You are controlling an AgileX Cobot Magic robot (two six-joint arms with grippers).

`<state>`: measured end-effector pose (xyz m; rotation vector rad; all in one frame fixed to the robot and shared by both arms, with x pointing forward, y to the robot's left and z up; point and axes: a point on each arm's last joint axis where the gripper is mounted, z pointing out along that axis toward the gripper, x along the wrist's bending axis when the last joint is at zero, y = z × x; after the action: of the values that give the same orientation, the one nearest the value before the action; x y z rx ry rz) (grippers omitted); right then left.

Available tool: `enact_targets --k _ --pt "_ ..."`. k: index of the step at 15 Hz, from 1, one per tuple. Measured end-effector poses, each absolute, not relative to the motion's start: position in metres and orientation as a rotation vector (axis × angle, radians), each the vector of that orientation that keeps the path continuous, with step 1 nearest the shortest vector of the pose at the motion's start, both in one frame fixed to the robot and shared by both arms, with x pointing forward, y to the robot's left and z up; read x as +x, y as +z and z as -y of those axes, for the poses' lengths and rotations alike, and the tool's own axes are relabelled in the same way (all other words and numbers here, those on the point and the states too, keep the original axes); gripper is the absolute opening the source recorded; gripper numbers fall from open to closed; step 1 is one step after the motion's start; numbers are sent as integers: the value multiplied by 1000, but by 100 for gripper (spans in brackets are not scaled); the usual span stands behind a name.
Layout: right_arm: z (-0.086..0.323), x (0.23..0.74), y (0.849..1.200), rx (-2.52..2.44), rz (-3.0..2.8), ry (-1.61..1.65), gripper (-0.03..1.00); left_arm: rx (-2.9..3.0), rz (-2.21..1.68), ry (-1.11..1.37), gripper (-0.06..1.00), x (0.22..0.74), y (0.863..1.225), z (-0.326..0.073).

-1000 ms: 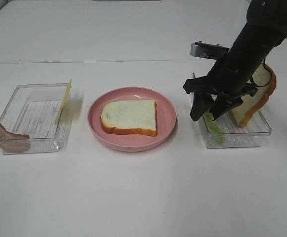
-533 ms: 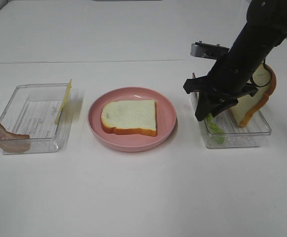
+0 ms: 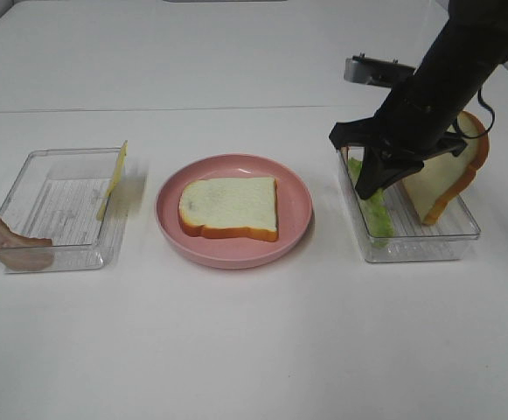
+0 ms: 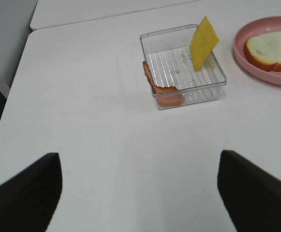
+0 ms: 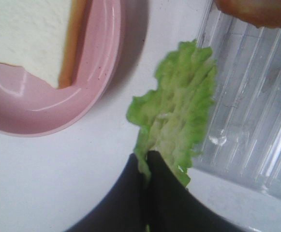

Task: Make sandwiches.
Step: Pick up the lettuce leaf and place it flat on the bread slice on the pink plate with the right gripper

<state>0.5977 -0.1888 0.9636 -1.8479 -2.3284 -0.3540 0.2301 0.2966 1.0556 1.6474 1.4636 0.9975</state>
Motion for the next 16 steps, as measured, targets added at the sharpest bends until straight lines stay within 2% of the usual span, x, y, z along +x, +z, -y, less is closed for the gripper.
enact_targets --k 3,4,6,10,16 --pt "190 586 1002 -1902 2303 -453 2 1648 -1464 999 80 230 1056 -297" --pt "186 578 1028 -1890 2263 -599 2 1648 -1465 1002 80 230 1056 -297" --pt "165 574 1039 -1771 2252 -763 2 1648 -1465 1002 80 230 1056 -297" --pt "124 576 1032 -1658 2197 -945 2 1649 -1465 1003 80 230 1056 -297" --pt "81 608 980 -1603 1996 -970 2 1649 -1465 1003 80 230 1056 -297"
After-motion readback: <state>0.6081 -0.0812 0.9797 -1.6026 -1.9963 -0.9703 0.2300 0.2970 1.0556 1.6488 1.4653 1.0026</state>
